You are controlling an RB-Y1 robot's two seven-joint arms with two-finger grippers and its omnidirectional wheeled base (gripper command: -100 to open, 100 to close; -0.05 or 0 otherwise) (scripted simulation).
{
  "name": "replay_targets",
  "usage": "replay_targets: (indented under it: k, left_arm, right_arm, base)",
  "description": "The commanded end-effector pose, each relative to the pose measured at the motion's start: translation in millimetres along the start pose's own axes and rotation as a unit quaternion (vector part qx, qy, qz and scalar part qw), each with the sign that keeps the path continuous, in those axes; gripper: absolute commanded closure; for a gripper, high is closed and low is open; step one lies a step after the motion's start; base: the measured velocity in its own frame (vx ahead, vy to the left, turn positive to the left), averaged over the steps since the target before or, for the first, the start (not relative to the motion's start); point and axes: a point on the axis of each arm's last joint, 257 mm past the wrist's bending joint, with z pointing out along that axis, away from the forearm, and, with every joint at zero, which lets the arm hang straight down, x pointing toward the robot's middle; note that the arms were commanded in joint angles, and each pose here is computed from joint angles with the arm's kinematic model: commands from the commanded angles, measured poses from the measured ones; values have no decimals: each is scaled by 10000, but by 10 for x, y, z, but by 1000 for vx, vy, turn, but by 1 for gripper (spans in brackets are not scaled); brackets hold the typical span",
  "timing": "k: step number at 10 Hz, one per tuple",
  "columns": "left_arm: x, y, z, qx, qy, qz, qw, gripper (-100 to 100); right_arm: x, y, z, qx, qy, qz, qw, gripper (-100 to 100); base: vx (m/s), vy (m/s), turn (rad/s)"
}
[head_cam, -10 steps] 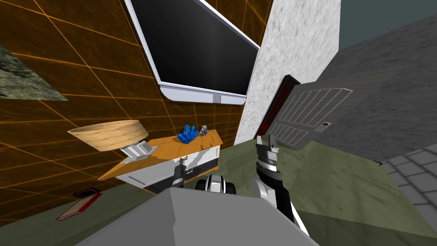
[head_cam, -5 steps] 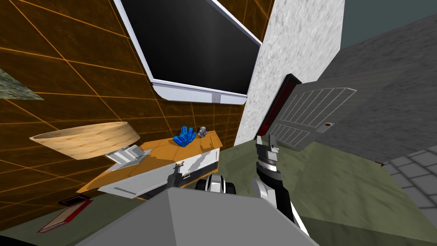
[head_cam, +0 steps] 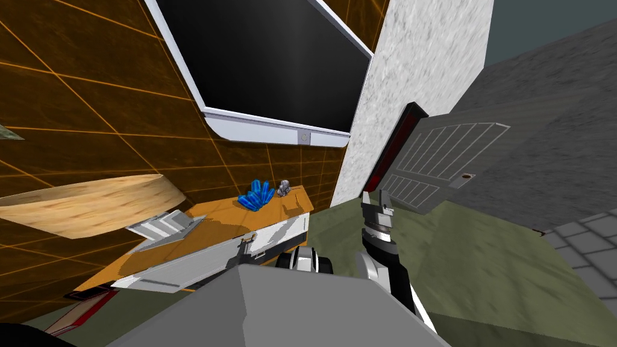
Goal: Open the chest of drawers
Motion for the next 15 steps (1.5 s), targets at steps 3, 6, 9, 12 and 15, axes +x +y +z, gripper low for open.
replay_targets:
  k: [3, 6, 9, 12, 15]
  left_arm:
    - [-156, -160, -173, -10, -24, 4, 10000, 100]
    - [-134, 29, -141, -255, 11, -5, 9997, 100]
    - [-22, 125, 45, -269, 122, -50, 9996, 100]
    - [103, 209, 245, -274, 238, -93, 9993, 100]
    - [302, 309, 531, -259, 395, -166, 9987, 100]
  right_arm:
    - [1, 0, 1, -1, -1, 2, 10000, 0]
    - [0, 0, 0, 0, 0, 1, 10000, 0]
    - [0, 0, 0, 0, 0, 1, 10000, 0]
    - [0, 0, 0, 0, 0, 1, 10000, 0]
    - [1, 0, 1, -1, 0, 1, 10000, 0]
  base:
    - [-90, -86, -14]
    - [-78, -47, 42]
    - [-94, -25, 86]
    - [-87, -32, 81]
    - [-126, -39, 122]
